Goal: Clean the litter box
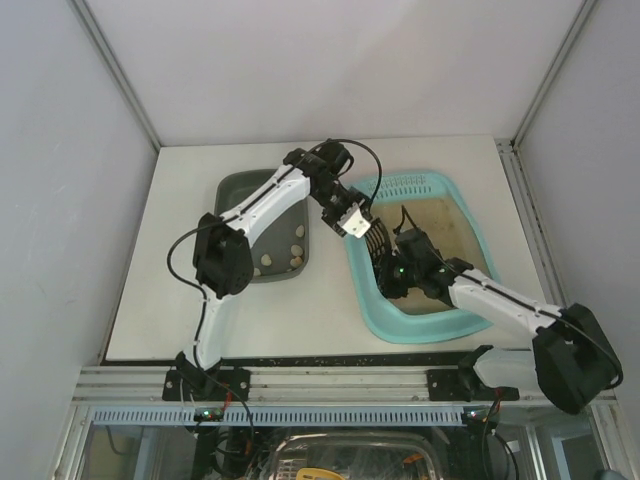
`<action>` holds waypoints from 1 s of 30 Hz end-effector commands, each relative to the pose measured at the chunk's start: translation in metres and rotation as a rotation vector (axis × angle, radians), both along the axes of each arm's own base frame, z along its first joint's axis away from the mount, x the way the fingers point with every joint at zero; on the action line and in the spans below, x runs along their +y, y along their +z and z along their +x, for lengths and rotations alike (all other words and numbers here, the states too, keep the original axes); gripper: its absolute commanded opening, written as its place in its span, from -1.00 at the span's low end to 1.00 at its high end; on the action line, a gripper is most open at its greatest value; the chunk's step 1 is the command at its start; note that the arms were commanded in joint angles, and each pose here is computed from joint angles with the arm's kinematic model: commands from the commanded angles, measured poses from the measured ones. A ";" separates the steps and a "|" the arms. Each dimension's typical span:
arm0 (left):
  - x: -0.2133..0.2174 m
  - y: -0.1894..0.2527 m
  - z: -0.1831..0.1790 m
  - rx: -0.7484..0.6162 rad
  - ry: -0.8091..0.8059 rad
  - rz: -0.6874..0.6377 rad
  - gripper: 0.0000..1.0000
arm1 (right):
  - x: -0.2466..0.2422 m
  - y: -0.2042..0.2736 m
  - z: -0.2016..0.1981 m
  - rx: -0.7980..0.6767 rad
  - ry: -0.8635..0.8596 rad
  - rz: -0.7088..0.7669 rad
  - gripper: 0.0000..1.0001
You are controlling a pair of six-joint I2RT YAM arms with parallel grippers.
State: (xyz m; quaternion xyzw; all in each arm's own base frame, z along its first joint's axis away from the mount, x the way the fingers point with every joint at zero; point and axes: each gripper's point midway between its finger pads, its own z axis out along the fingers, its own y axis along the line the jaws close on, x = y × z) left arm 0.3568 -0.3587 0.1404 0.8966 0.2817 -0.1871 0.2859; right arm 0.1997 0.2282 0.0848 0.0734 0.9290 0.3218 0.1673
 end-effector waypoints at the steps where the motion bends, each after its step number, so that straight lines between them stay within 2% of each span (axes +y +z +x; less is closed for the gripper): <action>1: -0.057 0.039 0.057 -0.250 0.036 -0.265 0.74 | 0.049 0.042 0.017 -0.114 0.078 0.155 -1.00; 2: -0.058 0.045 0.058 -0.257 0.045 -0.282 0.97 | 0.051 0.044 0.020 -0.123 0.079 0.152 -1.00; 3: -0.059 0.050 0.058 -0.259 0.058 -0.295 1.00 | 0.052 0.044 0.023 -0.135 0.083 0.142 -1.00; 11: -0.057 0.094 0.070 -0.277 0.206 -0.361 0.99 | 0.006 0.062 0.036 -0.223 0.038 -0.062 -1.00; 14: -0.053 0.117 0.084 -0.258 0.362 -0.412 0.99 | -0.023 0.078 0.028 -0.242 0.019 -0.128 -1.00; 18: -0.036 0.153 0.106 -0.199 0.619 -0.488 0.99 | -0.057 0.092 0.014 -0.203 -0.030 -0.117 -1.00; 25: 0.013 0.168 0.106 0.144 0.880 -0.561 0.99 | -0.085 0.100 0.018 -0.158 -0.085 -0.071 -1.00; 30: 0.028 0.155 0.138 0.531 1.190 -0.606 0.99 | -0.078 0.114 0.034 -0.067 -0.046 0.025 -1.00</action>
